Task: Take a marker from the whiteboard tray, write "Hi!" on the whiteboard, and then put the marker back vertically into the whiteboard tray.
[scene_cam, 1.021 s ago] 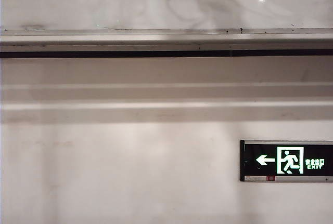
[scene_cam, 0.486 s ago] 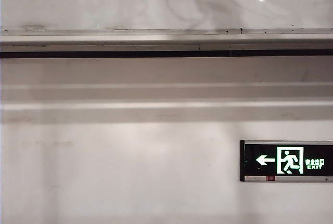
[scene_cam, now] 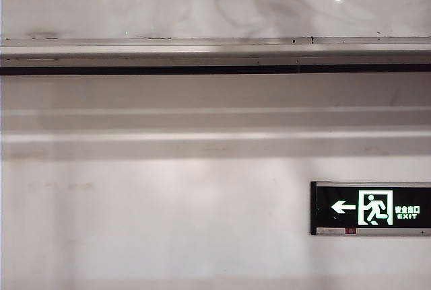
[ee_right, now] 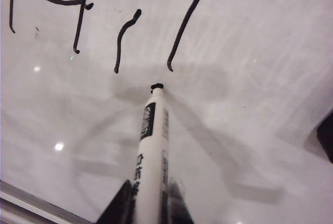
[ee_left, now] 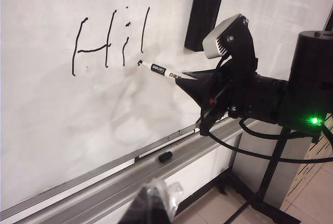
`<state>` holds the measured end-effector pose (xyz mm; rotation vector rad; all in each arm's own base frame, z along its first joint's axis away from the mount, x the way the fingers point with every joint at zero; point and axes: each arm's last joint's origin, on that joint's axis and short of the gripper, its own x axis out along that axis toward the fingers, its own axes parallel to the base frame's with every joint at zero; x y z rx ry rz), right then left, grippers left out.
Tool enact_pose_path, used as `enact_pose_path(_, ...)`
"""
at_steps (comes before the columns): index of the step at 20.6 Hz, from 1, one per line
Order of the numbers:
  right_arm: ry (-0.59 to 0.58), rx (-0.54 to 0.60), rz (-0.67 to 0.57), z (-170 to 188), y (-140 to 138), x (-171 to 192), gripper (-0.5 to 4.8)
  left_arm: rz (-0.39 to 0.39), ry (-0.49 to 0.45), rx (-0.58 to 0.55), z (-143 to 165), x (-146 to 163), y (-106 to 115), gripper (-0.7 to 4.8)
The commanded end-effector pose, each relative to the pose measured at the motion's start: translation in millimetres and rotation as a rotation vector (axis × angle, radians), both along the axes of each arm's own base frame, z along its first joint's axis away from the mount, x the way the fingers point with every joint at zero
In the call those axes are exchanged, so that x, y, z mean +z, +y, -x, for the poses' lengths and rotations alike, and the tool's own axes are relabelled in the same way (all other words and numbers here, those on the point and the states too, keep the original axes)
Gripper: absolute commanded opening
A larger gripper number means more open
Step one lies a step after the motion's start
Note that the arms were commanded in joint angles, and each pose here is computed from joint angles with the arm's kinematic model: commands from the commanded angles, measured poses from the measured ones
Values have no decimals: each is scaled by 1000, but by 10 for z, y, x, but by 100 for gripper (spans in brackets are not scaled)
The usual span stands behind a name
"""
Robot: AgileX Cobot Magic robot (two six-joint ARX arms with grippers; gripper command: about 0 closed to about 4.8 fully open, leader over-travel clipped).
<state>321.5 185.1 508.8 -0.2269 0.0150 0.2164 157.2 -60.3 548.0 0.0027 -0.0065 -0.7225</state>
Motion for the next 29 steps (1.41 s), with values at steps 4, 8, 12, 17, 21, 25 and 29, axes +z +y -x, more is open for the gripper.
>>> enact_pose_path(4, 1, -5, -4, 5, -14, 15, -1, 8, -16, -7, 26, 29, 5, -6)
enact_pose_path(8, 6, -4, -1, 11, -9, 12, -1, 8, -17, -7, 26, 29, 5, -6)
enact_pose_path(12, 16, -4, 5, 12, -10, 2, -1, 8, -17, -7, 26, 29, 5, -6)
enact_pose_path(17, -37, 1, -27, 229, -122, 205, -1, 8, -17, -7, 26, 29, 5, -6)
enact_pose_path(21, -82, -2, -54, 693, -419, 508, -1, 7, -12, -8, 5, 22, -1, -6)
enact_pose_path(25, -63, -13, -43, 1063, -649, 633, -1, 28, 30, -95, -54, -5, -44, -6)
enact_pose_path(29, 24, -88, -16, 1166, -747, 567, -1, 36, 55, -161, -39, -27, -271, -6)
